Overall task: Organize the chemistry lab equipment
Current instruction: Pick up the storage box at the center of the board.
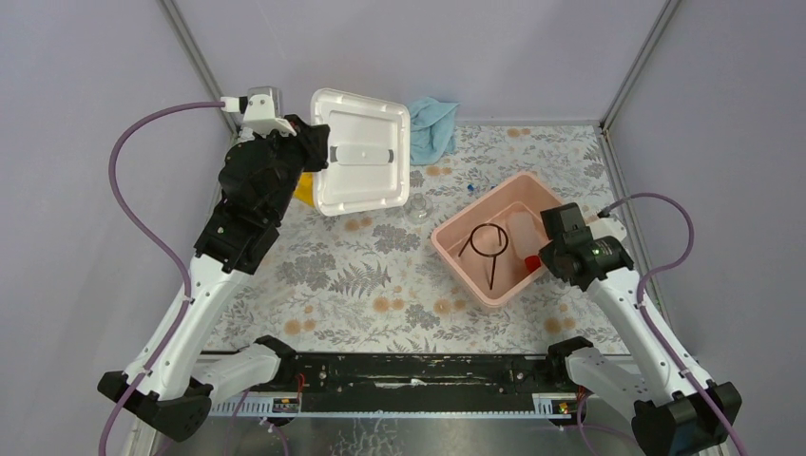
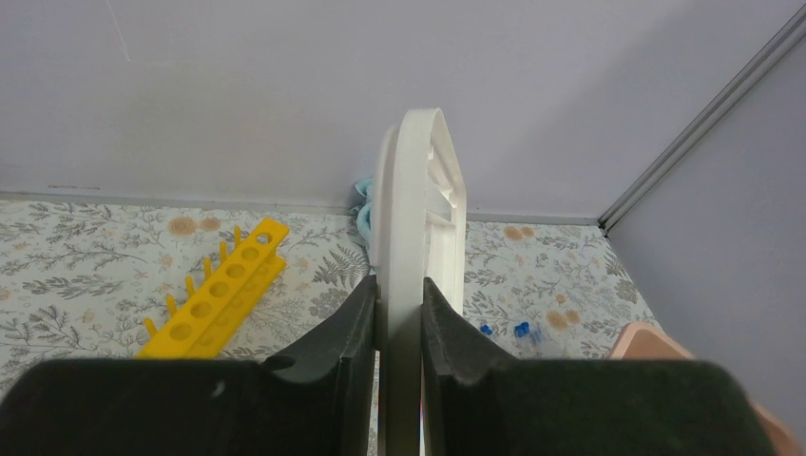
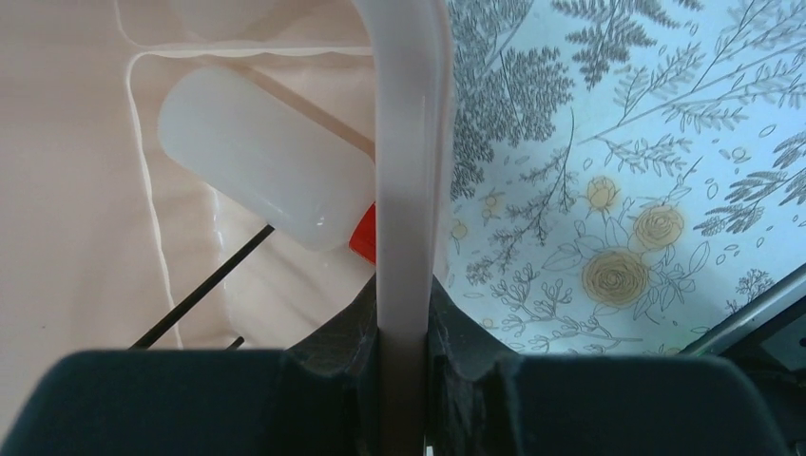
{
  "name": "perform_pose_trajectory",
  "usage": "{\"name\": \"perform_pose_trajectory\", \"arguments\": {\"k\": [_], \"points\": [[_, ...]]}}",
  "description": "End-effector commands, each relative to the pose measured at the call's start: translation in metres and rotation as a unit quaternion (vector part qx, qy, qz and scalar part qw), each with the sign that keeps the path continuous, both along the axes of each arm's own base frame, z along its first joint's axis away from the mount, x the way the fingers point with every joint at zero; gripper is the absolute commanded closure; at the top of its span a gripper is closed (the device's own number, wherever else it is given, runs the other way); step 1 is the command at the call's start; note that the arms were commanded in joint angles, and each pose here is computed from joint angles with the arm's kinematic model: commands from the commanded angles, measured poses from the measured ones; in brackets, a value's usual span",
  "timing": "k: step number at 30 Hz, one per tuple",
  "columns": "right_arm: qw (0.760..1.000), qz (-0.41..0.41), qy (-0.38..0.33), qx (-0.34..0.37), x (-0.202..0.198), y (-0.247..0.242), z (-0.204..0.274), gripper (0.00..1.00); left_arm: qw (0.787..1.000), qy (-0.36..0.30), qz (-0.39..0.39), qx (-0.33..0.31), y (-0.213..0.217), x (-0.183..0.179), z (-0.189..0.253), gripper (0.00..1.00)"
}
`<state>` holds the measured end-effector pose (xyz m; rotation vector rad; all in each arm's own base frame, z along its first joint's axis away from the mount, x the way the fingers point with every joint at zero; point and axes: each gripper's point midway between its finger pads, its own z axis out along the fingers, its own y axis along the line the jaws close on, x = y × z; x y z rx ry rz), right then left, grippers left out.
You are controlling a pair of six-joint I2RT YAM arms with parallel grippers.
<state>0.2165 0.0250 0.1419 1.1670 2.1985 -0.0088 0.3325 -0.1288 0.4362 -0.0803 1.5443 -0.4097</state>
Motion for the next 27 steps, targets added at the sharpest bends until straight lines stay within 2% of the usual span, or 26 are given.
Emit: {"name": "perform_pose_trajectory", "arguments": {"k": [1,6,12,22,27], "points": [[0.99,-0.056,-0.129,0.012,0.041,-0.005,0.074,1.0,0.998,-0.065,0.0,-0.028,0.003,-0.006,0.039,1.0],[0.983,-0.059,-0.171,0.01,0.066,-0.002,0.116,1.0,0.998,-0.065,-0.002,-0.027,0.003,-0.009,0.039,1.0],[0.977,-0.058,-0.207,0.008,0.104,0.007,0.146,1.0,0.997,-0.071,0.01,-0.02,0.01,-0.012,0.043,1.0],[0.97,-0.037,-0.241,0.006,0.181,0.032,0.166,1.0,0.997,-0.069,0.027,-0.001,0.017,-0.012,0.037,1.0],[0.97,-0.01,-0.241,-0.017,0.224,0.046,0.158,1.0,0.997,-0.064,0.032,0.014,0.018,-0.007,0.025,1.0]]}}
